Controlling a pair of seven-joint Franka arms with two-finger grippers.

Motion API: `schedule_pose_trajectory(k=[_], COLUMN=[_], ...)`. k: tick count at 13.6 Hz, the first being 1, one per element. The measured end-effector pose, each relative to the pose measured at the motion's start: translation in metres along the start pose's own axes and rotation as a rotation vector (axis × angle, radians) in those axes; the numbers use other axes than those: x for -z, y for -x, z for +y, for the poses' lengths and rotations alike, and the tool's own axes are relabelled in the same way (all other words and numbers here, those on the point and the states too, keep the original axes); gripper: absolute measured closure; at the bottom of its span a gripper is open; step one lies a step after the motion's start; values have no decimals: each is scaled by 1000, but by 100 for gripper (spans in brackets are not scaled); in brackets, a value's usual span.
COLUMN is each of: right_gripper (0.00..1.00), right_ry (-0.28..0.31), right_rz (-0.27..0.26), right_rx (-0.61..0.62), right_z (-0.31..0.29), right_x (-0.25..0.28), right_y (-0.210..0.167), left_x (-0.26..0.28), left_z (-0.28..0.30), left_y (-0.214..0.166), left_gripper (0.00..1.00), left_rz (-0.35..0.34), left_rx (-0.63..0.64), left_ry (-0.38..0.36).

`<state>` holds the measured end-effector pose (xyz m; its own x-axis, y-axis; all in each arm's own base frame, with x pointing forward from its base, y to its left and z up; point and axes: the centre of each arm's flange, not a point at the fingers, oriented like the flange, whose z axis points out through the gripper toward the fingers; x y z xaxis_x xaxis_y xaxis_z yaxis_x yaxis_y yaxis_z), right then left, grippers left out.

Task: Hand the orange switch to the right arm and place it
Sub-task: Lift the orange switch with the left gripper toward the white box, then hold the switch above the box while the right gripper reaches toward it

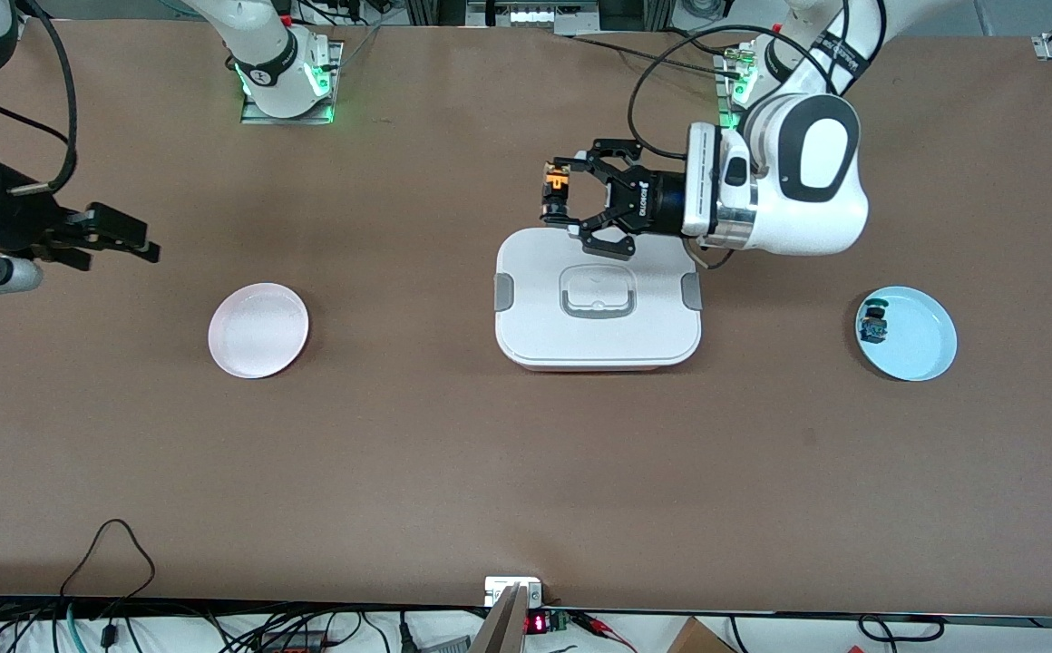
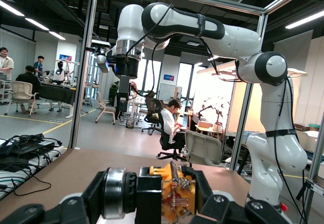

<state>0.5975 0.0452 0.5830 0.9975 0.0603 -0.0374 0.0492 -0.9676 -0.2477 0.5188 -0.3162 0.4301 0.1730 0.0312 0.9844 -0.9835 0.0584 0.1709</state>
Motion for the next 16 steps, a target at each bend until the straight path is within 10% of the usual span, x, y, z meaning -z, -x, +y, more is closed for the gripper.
schedule_pose_trajectory(k=[9,14,16], right_gripper=[0,0,0], right_ry=[-509,-983,-1015], right_rz=[-95,-198,-197], right_rx=[-16,-120,-120], right_z=[-67,-100,-126], right_x=[-51,-119,-149], right_y=[-23,-43,-40], left_x=[-10,-25,-28], left_z=[3,9,10], left_y=[3,8,8], left_gripper=[28,28,28], left_rz=[3,-32,-39], left_rx=[30,39,36], left_ry=[-27,-67,-73])
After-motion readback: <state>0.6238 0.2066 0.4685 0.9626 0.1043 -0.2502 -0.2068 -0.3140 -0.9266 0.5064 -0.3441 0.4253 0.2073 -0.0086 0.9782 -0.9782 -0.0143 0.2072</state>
